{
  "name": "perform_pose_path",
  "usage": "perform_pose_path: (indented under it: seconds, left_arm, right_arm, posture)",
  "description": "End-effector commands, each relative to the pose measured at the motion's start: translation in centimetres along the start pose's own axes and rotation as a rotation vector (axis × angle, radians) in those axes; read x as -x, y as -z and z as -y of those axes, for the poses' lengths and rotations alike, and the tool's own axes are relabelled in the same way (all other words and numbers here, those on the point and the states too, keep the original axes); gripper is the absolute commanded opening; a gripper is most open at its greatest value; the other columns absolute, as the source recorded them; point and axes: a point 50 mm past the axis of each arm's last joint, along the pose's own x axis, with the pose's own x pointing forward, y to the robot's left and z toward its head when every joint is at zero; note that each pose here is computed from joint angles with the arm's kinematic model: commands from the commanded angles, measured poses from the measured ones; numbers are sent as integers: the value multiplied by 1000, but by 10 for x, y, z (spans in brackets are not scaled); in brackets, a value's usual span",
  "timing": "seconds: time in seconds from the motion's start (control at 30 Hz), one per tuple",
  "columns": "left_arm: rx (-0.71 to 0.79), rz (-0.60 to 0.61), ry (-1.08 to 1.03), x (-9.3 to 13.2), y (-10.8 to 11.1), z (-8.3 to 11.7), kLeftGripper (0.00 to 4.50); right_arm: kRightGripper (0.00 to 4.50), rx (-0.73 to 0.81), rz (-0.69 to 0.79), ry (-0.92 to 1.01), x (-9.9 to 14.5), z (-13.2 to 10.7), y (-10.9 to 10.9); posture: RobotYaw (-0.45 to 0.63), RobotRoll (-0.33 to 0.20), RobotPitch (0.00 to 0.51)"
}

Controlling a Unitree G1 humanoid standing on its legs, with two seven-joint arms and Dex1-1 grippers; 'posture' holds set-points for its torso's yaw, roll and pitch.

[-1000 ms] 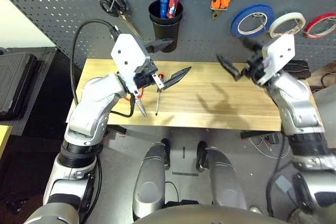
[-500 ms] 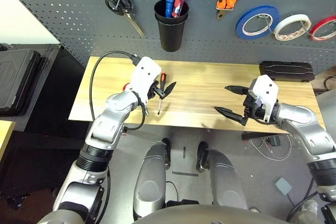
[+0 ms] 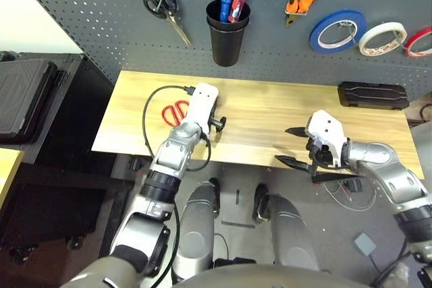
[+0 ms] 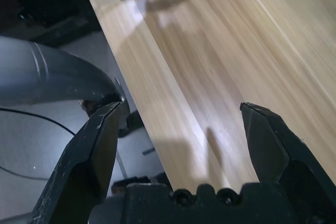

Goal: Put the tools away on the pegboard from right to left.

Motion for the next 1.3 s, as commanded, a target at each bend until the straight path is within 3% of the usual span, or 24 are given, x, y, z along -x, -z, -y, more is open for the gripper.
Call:
perform_pose_path:
  seconds: [0.03, 0.27, 0.5, 0.6, 0.87, 0.9, 1.13, 1.3]
  left_arm:
    - [33, -71, -54, -12, 10, -5, 4500]
    - [54, -118, -98, -28, 14, -11, 4500]
    - [69, -136, -55, -35, 21, 0, 4500]
    - [84, -138, -33, -36, 25, 6, 3914]
    - [131, -143, -15, -37, 27, 14, 747]
    - [133, -140, -12, -37, 27, 15, 578]
    - [216, -85, -40, -32, 13, 14, 577]
    - [309, -34, -98, -13, 4, 6, 577]
  right_arm:
    - [4465, -24, -37, -11, -3, -5, 11]
    - [4465, -12, -24, 1, -7, -5, 8]
    - [4465, -4, -10, 20, -7, -6, 3]
    - [4500, -3, -9, 28, -5, -7, 1]
    - [4500, -1, -13, 43, -2, -4, 1]
    - [4500, 0, -11, 44, -3, -3, 1]
    - [4500, 12, 1, 25, -11, 4, -1]
    - [4500, 34, 14, 24, -16, 20, -6]
  posture:
    - [146, 0, 310]
    - [108, 0, 315]
    - [70, 0, 311]
    - [63, 0, 310]
    - [96, 0, 311]
    - [102, 0, 311]
    - [165, 0, 305]
    - [206, 0, 298]
